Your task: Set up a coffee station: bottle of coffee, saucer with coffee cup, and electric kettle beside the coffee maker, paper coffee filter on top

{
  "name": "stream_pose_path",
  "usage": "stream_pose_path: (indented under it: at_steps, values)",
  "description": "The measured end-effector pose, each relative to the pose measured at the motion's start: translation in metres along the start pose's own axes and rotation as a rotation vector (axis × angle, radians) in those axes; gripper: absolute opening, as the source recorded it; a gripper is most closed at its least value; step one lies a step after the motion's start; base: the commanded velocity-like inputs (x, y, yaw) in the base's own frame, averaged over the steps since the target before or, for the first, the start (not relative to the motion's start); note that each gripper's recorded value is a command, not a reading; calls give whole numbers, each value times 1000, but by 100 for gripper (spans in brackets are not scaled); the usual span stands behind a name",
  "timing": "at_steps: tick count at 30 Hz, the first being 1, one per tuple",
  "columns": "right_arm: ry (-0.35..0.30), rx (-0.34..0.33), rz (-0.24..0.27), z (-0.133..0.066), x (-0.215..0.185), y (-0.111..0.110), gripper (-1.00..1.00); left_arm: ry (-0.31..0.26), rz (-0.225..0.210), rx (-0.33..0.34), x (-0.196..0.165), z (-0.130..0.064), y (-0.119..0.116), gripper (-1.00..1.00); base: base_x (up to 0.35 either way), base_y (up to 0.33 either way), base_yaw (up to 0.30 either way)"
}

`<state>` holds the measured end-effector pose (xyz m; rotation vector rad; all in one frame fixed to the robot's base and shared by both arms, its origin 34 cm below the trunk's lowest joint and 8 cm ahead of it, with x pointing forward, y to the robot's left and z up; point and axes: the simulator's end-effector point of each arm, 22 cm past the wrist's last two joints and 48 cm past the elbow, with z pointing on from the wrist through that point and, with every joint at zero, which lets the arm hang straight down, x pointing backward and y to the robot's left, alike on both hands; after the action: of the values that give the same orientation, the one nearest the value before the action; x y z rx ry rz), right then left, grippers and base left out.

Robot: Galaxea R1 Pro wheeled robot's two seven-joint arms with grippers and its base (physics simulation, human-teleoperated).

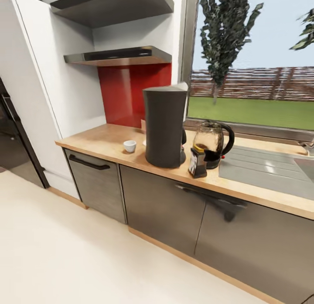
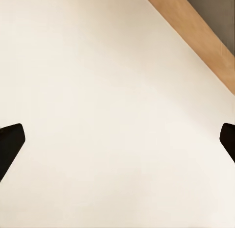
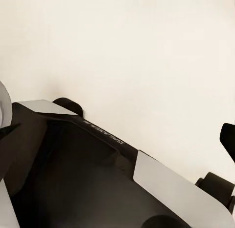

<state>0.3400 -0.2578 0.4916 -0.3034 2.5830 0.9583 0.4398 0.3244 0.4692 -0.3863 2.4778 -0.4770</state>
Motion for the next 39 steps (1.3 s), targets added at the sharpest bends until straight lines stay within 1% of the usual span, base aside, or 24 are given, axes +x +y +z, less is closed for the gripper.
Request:
stream_pose_path:
  at_steps: [9, 18, 21, 39]
  values:
    - [0, 0, 0, 0, 0, 0, 100, 1, -1, -1, 0, 0, 0, 100, 260, 243, -10]
    - [0, 0, 0, 0, 0, 0, 100, 2, 0, 2, 0, 0, 0, 100, 203, 256, -249]
    - [0, 0, 0, 0, 0, 0, 100, 2, 0, 2, 0, 0, 0, 100, 153, 279, -143]
    - [-1, 1, -1, 1, 0, 0, 100, 2, -1, 3, 0, 0, -1, 100, 25, 307, -20]
